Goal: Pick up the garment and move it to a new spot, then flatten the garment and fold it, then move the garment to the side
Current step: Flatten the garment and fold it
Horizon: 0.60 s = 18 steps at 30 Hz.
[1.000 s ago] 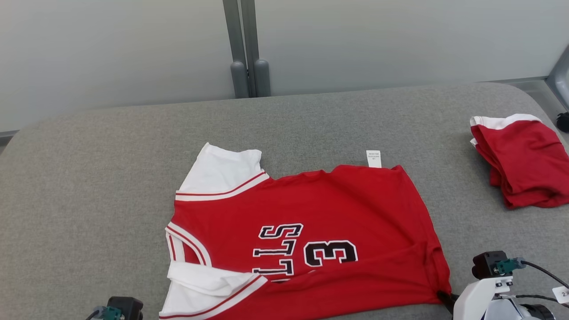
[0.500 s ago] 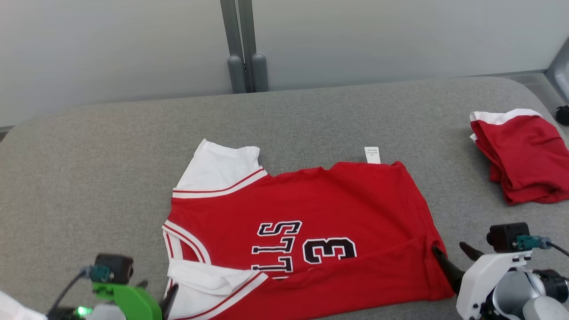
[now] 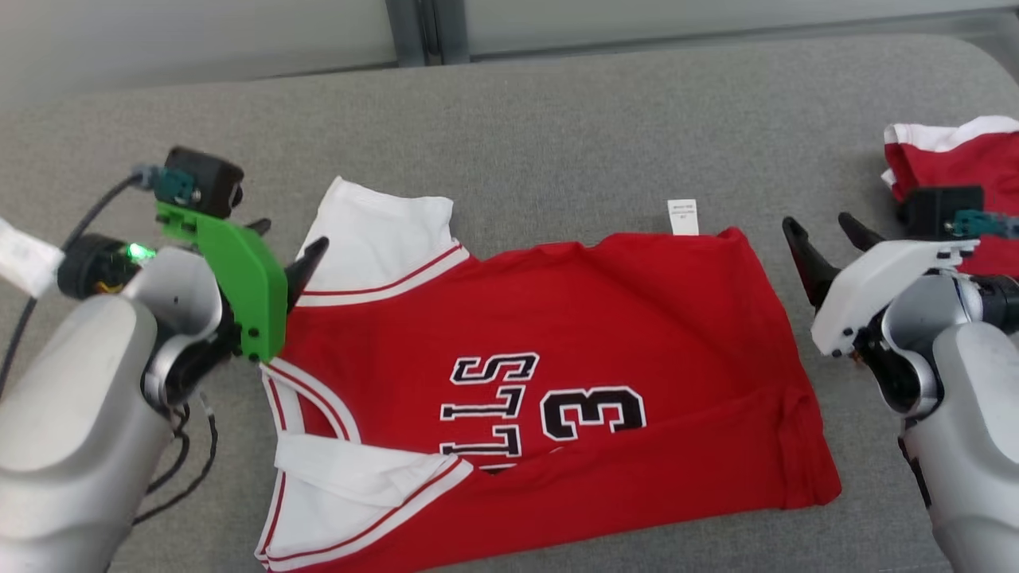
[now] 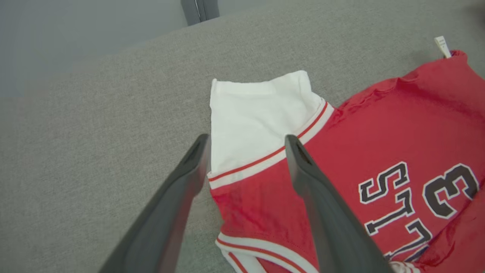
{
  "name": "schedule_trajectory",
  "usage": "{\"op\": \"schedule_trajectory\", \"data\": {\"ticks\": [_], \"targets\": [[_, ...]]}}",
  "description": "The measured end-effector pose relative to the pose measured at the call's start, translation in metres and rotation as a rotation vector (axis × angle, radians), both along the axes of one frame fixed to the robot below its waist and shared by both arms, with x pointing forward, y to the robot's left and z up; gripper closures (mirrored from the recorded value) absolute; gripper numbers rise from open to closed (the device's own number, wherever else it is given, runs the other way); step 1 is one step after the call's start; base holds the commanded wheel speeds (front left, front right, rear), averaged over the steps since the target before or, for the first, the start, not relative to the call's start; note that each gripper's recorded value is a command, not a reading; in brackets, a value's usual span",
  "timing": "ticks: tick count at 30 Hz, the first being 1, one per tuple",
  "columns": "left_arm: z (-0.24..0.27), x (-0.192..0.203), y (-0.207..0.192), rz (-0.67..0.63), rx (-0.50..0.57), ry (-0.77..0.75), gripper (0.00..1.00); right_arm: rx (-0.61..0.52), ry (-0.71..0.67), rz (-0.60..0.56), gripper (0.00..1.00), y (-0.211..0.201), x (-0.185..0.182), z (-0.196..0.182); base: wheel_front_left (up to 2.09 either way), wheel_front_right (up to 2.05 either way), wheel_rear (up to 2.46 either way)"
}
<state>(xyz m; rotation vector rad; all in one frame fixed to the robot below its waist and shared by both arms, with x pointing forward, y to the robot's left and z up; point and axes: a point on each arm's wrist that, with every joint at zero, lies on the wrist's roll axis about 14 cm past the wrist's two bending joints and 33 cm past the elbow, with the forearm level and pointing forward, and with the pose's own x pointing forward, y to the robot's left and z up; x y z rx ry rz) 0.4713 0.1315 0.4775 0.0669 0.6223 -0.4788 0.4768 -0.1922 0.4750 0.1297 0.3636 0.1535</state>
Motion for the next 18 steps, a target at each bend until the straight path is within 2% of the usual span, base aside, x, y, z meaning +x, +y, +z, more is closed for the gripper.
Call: {"op": "schedule_trajectory", "data": {"ticks": [7, 13, 18], "targets": [[-0.020, 0.051, -0.010, -0.026, 0.053, 0.074, 0.00, -0.033, 0.134, 0.043, 0.00, 0.011, 0.035, -0.043, 0.00, 0.00, 0.00], [-0.044, 0.071, -0.028, -0.073, 0.061, 0.141, 0.00, -0.021, 0.256, 0.085, 0.00, 0.026, 0.043, -0.082, 0.00, 0.00, 0.00], [-0.066, 0.083, -0.026, -0.081, 0.094, 0.206, 0.00, -0.011, 0.289, 0.118, 0.10, 0.037, 0.048, -0.097, 0.00, 0.00, 0.00]]}}
